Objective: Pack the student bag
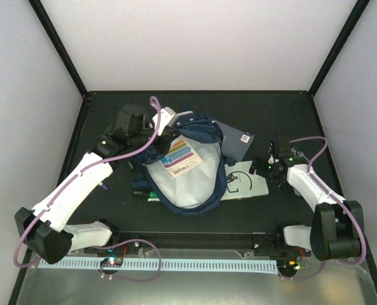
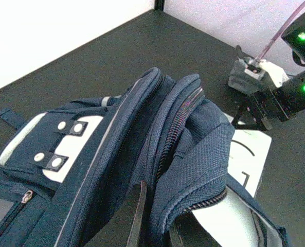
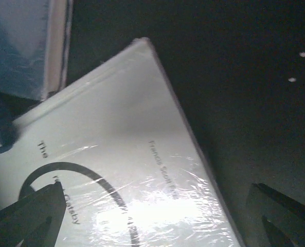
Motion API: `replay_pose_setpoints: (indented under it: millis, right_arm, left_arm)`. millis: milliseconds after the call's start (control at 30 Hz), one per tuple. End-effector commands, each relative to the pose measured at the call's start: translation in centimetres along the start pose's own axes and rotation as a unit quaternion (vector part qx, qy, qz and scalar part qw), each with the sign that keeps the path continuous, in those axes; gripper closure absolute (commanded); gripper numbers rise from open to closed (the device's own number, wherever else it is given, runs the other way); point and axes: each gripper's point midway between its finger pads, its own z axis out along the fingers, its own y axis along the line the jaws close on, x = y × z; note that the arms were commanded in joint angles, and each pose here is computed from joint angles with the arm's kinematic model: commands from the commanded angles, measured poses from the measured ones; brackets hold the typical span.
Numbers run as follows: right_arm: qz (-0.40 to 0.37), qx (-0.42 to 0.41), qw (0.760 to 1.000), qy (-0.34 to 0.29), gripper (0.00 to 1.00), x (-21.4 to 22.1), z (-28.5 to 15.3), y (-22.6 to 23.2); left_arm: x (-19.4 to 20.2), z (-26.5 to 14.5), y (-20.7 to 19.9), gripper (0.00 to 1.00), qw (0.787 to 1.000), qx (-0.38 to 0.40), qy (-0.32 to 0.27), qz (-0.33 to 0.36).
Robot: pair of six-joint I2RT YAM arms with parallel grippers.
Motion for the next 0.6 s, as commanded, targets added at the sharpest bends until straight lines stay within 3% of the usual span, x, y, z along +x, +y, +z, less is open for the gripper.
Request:
replay_pose_setpoints:
  millis: [0, 100, 233, 567]
  right_arm:
    - [0.045, 0.043, 0.998, -0.016, 0.01, 0.3, 0.2, -2.1]
    - [0.054, 0.043, 0.998, 0.008, 0.0, 1.7, 1.1, -2.5]
    - [0.048, -0.037, 0.997, 0.046, 0.0, 3.7, 1.9, -0.2]
    - [0.015, -0.223, 0.971, 0.085, 0.0, 6.4, -1.7, 5.5]
  left_arm:
    - [-0.1, -0.4, 0.2, 0.98, 1.0, -0.005, 0.003, 0.003]
    - [1.8, -1.0, 1.8, 0.98, 0.998, -0.055, 0.035, -0.001]
    - [3.5, -2.0, 3.8, 0.98, 0.991, -0.123, 0.05, -0.003]
    - [5.8, -0.2, 2.4, 0.99, 0.996, -0.073, 0.048, -0.028]
